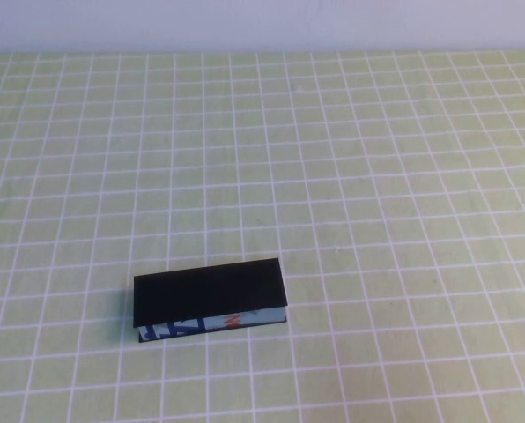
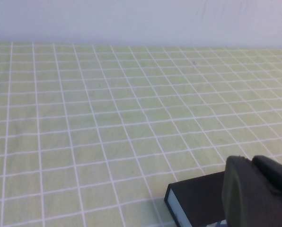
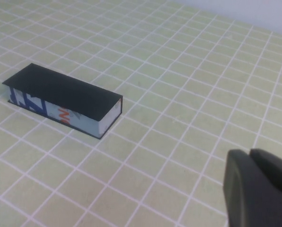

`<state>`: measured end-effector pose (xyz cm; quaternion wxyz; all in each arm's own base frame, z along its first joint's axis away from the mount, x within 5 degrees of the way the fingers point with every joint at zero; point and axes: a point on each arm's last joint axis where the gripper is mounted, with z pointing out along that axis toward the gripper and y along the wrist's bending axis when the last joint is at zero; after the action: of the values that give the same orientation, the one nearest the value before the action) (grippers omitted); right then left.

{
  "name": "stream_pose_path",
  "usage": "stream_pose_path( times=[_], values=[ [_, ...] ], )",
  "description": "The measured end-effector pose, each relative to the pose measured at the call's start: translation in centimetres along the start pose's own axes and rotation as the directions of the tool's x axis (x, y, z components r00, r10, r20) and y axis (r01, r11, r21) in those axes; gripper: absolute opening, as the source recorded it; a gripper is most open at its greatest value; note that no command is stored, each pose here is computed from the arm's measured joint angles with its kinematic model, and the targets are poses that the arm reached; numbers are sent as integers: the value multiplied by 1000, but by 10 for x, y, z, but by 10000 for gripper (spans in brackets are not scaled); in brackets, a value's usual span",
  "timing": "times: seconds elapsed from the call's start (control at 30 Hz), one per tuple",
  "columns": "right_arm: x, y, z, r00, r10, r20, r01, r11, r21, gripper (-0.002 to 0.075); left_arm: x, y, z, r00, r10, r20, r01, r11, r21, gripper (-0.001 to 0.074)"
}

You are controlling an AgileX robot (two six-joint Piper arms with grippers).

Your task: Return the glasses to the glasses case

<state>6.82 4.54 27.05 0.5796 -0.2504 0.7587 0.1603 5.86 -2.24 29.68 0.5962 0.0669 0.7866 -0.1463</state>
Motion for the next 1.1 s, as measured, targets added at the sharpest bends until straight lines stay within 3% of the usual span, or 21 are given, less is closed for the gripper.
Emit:
stream_pose_path(
  times=[0.67,0.9,1.1],
  values=[
    [14,1,4,999,1,-41,-1,1000,-2,-16,4,1,0,1000,0,-1,0,1000,-1,-3],
    [14,1,4,999,1,-41,-1,1000,-2,-16,32,15,-9,981,163,107,-149,981,-127,-3],
    [14,1,4,999,6,-41,-6,1000,-3,-16,78,28,4,992,80,93,-60,978,-200,-3]
  ],
)
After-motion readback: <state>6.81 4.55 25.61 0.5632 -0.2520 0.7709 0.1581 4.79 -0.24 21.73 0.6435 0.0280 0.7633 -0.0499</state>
